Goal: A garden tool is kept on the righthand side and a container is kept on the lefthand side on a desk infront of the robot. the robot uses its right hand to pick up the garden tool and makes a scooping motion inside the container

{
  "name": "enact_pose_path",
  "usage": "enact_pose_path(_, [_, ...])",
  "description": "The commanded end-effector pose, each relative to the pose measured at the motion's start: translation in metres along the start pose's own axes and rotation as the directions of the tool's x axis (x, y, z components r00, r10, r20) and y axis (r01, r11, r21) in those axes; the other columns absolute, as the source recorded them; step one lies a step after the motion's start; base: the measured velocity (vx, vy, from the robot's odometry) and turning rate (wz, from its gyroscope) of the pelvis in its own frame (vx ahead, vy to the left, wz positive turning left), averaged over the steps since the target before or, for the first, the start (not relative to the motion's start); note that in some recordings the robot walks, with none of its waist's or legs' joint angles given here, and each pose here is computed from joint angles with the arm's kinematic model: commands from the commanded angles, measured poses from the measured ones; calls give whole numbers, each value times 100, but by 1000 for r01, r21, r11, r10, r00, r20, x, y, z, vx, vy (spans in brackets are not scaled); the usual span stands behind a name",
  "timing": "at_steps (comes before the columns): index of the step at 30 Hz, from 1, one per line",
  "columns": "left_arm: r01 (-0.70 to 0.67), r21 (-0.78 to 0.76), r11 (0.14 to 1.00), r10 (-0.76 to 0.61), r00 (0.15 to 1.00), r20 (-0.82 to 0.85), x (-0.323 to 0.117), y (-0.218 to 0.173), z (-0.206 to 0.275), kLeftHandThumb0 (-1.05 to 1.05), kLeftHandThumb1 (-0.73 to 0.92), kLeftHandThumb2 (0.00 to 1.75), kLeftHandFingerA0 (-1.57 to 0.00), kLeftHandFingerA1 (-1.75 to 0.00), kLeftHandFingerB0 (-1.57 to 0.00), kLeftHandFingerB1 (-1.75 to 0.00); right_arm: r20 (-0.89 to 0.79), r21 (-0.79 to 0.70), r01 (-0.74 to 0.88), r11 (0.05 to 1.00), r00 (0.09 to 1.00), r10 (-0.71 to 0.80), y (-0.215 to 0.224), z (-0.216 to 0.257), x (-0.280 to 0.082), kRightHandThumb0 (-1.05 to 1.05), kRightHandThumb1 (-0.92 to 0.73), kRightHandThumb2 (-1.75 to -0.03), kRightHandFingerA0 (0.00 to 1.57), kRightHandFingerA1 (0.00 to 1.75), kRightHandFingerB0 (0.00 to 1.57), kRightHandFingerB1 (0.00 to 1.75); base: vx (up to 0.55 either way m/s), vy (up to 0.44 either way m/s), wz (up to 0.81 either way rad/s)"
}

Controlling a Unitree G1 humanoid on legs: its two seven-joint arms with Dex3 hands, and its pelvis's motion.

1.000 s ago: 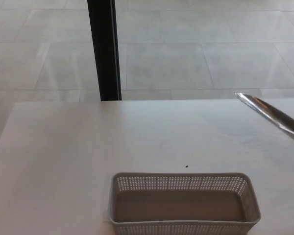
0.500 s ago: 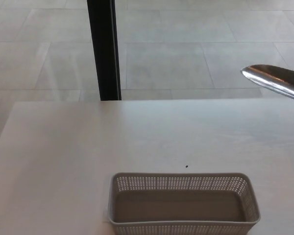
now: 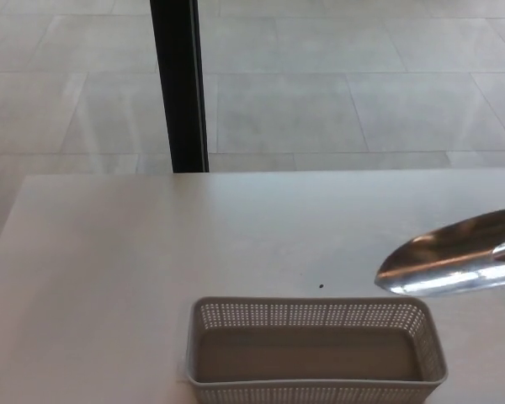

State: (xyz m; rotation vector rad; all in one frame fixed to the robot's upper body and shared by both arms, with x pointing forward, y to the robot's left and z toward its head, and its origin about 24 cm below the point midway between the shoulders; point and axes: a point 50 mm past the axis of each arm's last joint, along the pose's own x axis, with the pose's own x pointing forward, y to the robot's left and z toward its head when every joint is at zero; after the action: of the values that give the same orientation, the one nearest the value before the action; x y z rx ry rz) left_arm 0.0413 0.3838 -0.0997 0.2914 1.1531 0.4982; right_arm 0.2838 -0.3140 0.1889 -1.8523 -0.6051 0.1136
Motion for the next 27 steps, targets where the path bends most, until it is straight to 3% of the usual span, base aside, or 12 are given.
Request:
enact_pose_path(1, [-33,-1,999,33,999,24,-1,16,8,-52,66,60,-71,-76,-65,-50,249,-110,26,994,968,2,-12,10,-2,-22,-49,-75,87,172,78,138,0,0,0])
enact_pose_path(4, [-32,-7,999,32,999,16,0,15,9,-52,65,59,-73,-78,-62,-48,263,-119,-10,993,964,41,-12,15,2,-23,-54,-69,90,175,80,131,0,0,0])
enact_pose_path(5, [-29,1,1000,29,999,15,0,15,9,-52,66,59,-73,-71,-63,-47,269,-116,-7,993,962,38,-11,17,3,-27,-58,-62,95,170,90,100,0,0,0])
enact_pose_path(9, [-32,4,999,32,999,25,0,14,10,-53,66,59,-71,-74,-64,-48,292,-156,-44,987,952,89,-8,26,9,-37,-62,-59,96,162,97,68,0,0,0])
enact_pose_path(13, [-30,4,1000,30,999,23,0,14,10,-55,65,59,-71,-69,-63,-47,264,-191,-97,977,953,146,-7,32,12,-38,-58,-63,93,166,96,74,0,0,0])
enact_pose_path(18, [-29,17,999,29,1000,13,1,13,8,-55,65,60,-68,-63,-61,-45,212,-219,-165,962,954,212,-5,41,17,-35,-68,-62,92,175,87,124,0,0,0])
enact_pose_path(19, [-29,7,1000,29,1000,9,1,12,8,-55,64,59,-71,-75,-63,-46,147,-279,-275,920,934,324,-4,43,21,-41,-61,-102,116,134,83,109,0,0,0])
enact_pose_path(20, [-27,11,1000,27,1000,12,0,12,7,-58,64,60,-70,-72,-63,-46,138,-246,-289,925,934,328,-2,45,21,-39,-58,-101,117,134,86,109,0,0,0])
enact_pose_path(21, [-27,7,1000,27,1000,11,0,12,7,-59,64,59,-69,-74,-64,-47,104,-235,-320,918,931,351,-1,46,23,-31,-71,-79,88,175,76,135,0,0,0])
enact_pose_path(23, [-22,-2,1000,22,1000,14,0,12,7,-58,64,59,-71,-82,-65,-48,69,-206,-335,919,932,356,1,45,25,-27,-61,-79,108,165,83,128,0,0,0])
enact_pose_path(24, [-21,-5,1000,21,1000,14,0,12,7,-59,63,59,-71,-82,-64,-47,56,-194,-347,917,930,364,2,45,25,-30,-68,-75,85,175,73,137,0,0,0])
enact_pose_path(27, [-22,-6,1000,22,1000,10,0,11,6,-59,63,60,-73,-87,-64,-47,28,-109,-377,920,924,382,3,41,27,-26,-68,-75,84,175,75,132,0,0,0])
